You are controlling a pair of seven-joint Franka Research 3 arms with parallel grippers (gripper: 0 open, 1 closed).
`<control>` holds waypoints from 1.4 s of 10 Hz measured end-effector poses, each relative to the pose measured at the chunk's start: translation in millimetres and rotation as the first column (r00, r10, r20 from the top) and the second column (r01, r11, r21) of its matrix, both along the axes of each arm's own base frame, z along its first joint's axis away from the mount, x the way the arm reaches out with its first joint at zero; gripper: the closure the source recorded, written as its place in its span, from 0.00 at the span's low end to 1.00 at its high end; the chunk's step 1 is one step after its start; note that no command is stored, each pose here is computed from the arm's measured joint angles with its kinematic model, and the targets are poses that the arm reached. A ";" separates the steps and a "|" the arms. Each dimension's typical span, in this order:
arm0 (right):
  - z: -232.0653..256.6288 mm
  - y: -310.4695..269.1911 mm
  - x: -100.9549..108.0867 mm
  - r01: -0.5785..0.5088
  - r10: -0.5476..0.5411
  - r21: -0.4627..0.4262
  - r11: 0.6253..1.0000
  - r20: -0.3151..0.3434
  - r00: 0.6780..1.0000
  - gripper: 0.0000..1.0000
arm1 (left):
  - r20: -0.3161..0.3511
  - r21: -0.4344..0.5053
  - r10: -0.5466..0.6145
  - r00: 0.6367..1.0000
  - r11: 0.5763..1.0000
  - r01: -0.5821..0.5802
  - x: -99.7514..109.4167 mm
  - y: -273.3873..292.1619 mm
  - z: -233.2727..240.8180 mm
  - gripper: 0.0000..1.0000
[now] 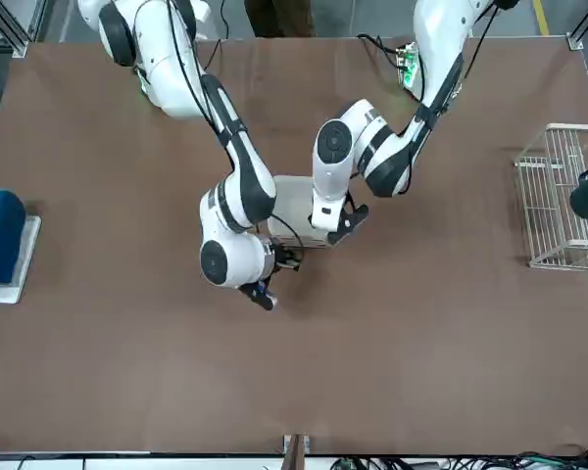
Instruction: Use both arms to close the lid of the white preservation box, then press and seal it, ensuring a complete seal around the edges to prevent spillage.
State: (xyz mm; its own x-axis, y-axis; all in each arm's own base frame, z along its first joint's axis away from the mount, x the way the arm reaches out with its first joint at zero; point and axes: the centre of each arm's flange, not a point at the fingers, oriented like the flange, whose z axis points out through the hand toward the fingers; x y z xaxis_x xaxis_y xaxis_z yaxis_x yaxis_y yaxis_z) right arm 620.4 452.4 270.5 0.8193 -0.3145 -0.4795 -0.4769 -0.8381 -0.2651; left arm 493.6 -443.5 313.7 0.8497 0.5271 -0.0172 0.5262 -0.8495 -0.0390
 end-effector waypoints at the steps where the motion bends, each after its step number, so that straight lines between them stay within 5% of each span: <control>1: -3.5 2.8 -1.7 -0.004 0.004 0.000 1.000 -0.004 1.000 0.99 | 0.003 -0.002 0.000 1.000 1.000 0.000 -0.4 0.4 0.0 0.99; 14: -21.3 19.5 -14.2 -0.023 0.023 -0.010 1.000 -0.012 1.000 0.99 | 0.014 -0.014 0.000 1.000 1.000 0.000 -2.1 2.7 -0.4 0.99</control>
State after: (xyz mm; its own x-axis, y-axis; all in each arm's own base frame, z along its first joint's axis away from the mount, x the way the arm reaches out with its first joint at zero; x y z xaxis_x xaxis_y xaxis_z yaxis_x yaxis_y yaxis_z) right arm 606.2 471.9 249.1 0.8208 -0.3005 -0.4857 -0.4602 -0.8517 -0.2508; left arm 491.5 -440.8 313.3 0.8499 0.5267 -0.0131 0.5265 -0.8500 -0.0198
